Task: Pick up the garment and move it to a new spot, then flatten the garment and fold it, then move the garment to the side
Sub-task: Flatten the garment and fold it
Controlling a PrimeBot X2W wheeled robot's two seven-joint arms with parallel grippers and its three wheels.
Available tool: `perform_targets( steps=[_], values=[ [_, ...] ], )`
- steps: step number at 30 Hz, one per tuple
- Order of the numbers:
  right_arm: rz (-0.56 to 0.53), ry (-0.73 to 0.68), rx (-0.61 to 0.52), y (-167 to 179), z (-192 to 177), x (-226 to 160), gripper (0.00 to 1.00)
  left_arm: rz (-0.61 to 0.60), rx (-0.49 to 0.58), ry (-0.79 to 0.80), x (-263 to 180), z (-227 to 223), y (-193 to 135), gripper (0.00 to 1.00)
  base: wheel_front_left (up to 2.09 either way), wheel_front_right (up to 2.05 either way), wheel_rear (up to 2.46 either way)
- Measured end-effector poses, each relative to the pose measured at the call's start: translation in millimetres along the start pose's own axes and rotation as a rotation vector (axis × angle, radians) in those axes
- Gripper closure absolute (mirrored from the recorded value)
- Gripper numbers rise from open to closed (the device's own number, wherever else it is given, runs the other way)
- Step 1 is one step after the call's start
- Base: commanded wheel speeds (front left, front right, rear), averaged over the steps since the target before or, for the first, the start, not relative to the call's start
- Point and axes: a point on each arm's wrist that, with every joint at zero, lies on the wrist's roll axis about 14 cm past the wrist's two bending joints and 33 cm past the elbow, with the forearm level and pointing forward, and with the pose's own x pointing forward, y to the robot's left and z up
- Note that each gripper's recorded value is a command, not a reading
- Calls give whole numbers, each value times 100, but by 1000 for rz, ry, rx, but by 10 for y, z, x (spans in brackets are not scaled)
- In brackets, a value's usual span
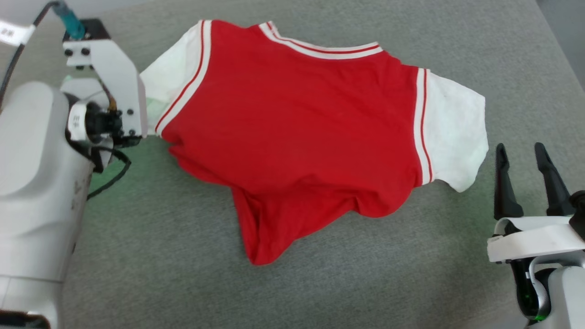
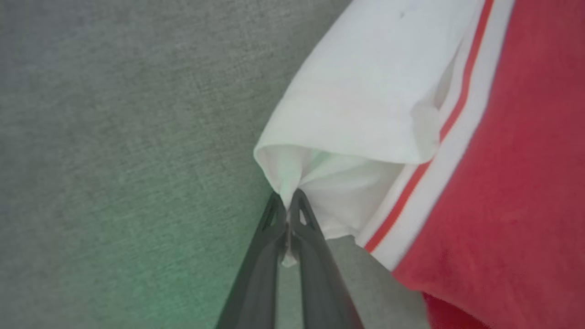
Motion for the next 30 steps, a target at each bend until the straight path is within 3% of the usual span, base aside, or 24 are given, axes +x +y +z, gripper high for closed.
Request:
perform_targets(
  steps=[15,30],
  values=[
    [118,-26,-20,289,71,117,0,85,-202,18,-414,-800,631,100,0,0,0],
    [260,-80,-1,785,239,246,0,114,-386,61,-840,-1897,820,100,0,0,0]
  ],
)
